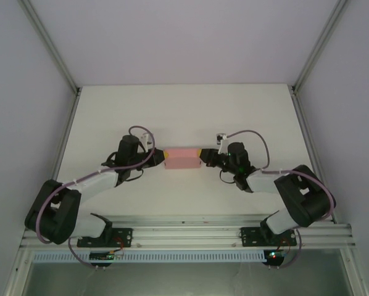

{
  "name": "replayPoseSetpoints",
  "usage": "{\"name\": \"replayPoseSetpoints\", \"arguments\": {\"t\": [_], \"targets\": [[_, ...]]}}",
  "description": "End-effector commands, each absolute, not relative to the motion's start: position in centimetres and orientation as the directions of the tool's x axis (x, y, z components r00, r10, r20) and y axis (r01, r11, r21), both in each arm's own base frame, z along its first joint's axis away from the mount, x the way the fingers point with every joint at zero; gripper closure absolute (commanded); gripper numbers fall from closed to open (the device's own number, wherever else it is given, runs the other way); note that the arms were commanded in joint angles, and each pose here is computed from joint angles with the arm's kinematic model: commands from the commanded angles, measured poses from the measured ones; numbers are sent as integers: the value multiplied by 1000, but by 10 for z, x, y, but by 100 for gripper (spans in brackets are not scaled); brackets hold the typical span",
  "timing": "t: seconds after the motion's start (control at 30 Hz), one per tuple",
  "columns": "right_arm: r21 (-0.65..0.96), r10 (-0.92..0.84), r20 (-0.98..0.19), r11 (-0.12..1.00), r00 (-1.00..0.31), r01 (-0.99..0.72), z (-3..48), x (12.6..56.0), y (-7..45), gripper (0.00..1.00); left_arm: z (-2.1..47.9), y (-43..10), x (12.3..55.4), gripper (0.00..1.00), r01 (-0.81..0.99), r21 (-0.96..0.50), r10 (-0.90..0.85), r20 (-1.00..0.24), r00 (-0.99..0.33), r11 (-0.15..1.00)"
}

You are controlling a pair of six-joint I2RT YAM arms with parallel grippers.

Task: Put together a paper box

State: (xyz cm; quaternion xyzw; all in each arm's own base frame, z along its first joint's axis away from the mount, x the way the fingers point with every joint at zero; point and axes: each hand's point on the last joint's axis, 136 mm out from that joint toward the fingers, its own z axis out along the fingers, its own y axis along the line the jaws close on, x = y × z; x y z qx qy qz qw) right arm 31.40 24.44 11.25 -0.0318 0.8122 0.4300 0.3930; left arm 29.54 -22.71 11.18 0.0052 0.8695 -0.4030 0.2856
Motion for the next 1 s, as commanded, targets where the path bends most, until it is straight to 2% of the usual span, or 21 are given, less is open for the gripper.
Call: {"name": "replayPoseSetpoints", "arguments": {"t": [0.0, 0.03, 0.1, 0.17, 0.37, 0.43, 0.47, 0.5, 0.57, 0.6, 0.63, 0.7, 0.77, 0.87, 0.97], "targets": [[615, 164, -526, 752, -835, -239, 35, 278, 222, 95, 64, -214, 270, 100, 143, -653, -162, -385, -909, 744], [600, 159, -551, 758, -819, -256, 41, 282, 222, 93, 67, -214, 271, 100, 145, -649, -160, -387, -908, 747], [585, 152, -566, 767, -810, -264, 54, 287, 225, 87, 75, -215, 276, 81, 157, -633, -147, -401, -904, 758], [580, 147, -567, 770, -811, -265, 68, 293, 228, 80, 87, -215, 283, 74, 170, -616, -136, -418, -898, 769], [581, 153, -559, 774, -815, -252, 116, 311, 234, 47, 131, -207, 310, 25, 192, -527, -126, -508, -852, 828], [582, 165, -559, 776, -813, -242, 134, 320, 233, 40, 146, -202, 318, 8, 187, -504, -133, -532, -837, 843], [577, 166, -562, 780, -810, -241, 140, 325, 231, 32, 153, -200, 322, 0, 186, -494, -134, -543, -829, 849], [576, 169, -575, 779, -800, -249, 149, 330, 230, 26, 161, -196, 325, 0, 183, -483, -138, -556, -820, 856], [577, 136, -612, 750, -779, -323, 168, 336, 234, 21, 175, -184, 330, 0, 171, -454, -151, -590, -793, 875], [573, 104, -637, 727, -764, -378, 177, 337, 237, 15, 178, -174, 333, 0, 141, -423, -164, -606, -778, 895], [548, 30, -686, 678, -727, -489, 188, 334, 245, 1, 180, -158, 336, 0, 87, -378, -182, -620, -763, 922], [443, -121, -777, 592, -618, -673, 204, 328, 258, 1, 182, -126, 338, 0, -27, -288, -214, -643, -736, 957], [269, -323, -834, 471, -448, -840, 210, 312, 269, 0, 182, -97, 338, 0, -122, -228, -245, -653, -717, 966], [21, -606, -775, 259, -179, -966, 192, 289, 279, 0, 179, -70, 335, 0, -190, -215, -286, -647, -707, 958], [-134, -804, -592, 22, 62, -991, 165, 276, 283, 1, 175, -55, 331, 1, -222, -203, -300, -645, -703, 954]]}}
